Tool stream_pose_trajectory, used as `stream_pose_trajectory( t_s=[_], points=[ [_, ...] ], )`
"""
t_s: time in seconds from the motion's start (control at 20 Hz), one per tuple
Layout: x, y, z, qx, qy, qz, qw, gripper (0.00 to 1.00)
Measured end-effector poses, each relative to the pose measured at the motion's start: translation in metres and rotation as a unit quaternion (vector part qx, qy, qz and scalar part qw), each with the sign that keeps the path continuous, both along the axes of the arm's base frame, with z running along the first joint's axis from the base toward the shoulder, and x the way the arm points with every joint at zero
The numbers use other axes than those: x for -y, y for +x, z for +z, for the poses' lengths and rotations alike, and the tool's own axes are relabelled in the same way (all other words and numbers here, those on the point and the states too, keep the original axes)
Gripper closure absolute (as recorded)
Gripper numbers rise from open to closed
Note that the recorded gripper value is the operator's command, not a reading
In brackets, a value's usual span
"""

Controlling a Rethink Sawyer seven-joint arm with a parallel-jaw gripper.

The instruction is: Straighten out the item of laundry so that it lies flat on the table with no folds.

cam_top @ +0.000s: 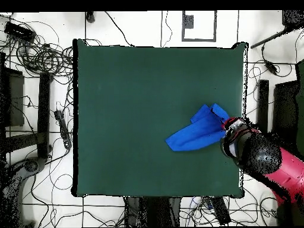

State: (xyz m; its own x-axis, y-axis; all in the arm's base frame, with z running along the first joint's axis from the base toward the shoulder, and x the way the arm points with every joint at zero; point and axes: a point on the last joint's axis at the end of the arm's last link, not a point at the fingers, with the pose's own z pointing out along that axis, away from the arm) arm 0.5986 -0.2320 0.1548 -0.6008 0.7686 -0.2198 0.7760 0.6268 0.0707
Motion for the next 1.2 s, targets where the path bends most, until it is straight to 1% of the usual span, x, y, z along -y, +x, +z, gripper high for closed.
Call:
stream_pose_trajectory(
  t_s=[0.05,0.15,0.25,0.35,0.4,0.45,0.7,0.85,0.9,1.1,1.15,1.2],
  points=[
    [-0.003,0.001,0.01,-0.002,0.001,0.0,1.0,1.0],
    [-0.016,0.005,0.04,-0.009,0.004,0.001,1.0,1.0],
    [-0.023,0.006,0.055,-0.011,0.005,0.001,0.9999,1.0],
    [-0.033,0.008,0.076,-0.011,0.002,0.006,0.9999,1.0],
    [-0.035,0.008,0.078,-0.011,0.001,0.007,0.9999,1.0],
    [-0.043,0.011,0.092,-0.002,-0.007,0.014,0.9999,0.0],
    [-0.043,0.012,0.099,0.003,-0.012,0.016,0.9998,0.0],
    [-0.039,0.009,0.098,0.0,-0.019,0.02,0.9996,0.0],
    [-0.034,0.006,0.095,-0.003,-0.024,0.023,0.9994,0.0],
    [-0.02,0.001,0.092,-0.007,-0.031,0.027,0.9991,0.0],
    [-0.01,-0.003,0.089,-0.01,-0.037,0.034,0.9987,0.0],
    [-0.005,-0.004,0.087,-0.011,-0.04,0.039,0.9984,0.0]
  ],
)
